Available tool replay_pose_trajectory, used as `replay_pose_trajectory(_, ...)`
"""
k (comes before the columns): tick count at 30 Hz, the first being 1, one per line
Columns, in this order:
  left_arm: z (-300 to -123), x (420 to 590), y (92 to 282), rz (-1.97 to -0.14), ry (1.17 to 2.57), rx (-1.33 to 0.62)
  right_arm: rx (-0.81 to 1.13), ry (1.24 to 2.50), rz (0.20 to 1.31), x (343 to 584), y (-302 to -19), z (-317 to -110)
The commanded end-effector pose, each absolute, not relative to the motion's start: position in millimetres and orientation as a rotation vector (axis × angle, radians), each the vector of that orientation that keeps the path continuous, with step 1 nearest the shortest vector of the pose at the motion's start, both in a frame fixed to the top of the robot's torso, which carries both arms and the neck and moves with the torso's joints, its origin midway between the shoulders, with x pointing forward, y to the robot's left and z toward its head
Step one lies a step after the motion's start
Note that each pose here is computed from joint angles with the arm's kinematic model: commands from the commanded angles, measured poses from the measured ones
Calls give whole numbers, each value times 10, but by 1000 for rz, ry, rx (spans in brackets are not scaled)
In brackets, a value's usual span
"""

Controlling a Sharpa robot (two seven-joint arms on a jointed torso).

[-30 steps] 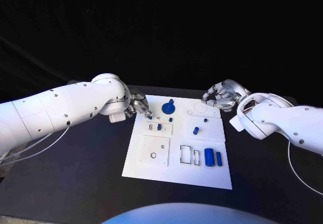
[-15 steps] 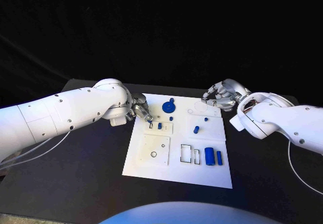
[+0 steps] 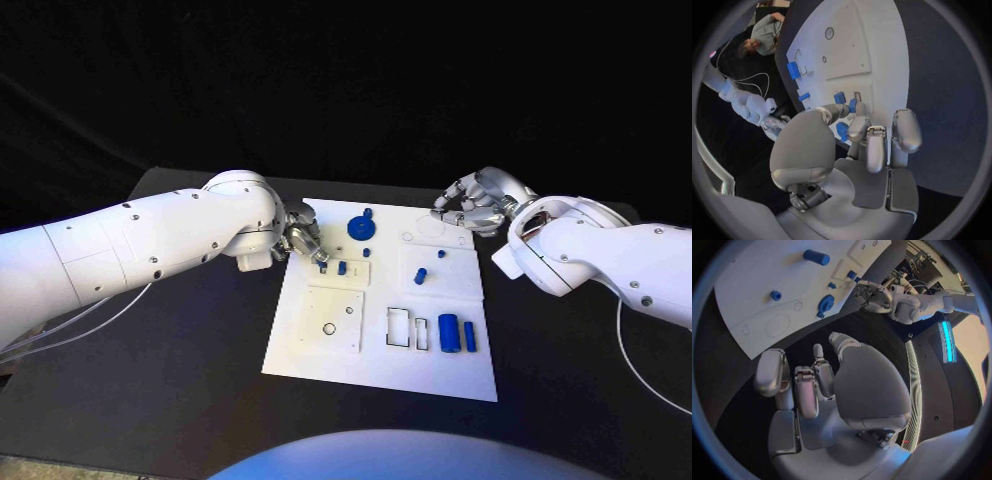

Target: Assemble the parts on the task board

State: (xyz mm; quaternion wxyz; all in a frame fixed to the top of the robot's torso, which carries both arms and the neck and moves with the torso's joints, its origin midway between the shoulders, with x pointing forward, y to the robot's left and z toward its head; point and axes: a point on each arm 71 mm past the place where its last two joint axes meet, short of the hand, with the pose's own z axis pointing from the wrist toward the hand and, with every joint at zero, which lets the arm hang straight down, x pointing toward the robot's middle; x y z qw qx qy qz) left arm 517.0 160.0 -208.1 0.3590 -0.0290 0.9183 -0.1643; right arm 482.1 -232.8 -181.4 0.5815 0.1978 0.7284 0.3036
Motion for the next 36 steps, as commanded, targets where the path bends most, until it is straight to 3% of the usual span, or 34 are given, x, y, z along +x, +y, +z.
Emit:
replay_pose_trajectory(1,-2092,5150,1569,-425,2390,-38,441,1709,713,4815,-2312,-1817)
replay_pose_trajectory(36,-2150,5146,1564,-365,2408,11,447,1707,703,4823,-2335,-1820)
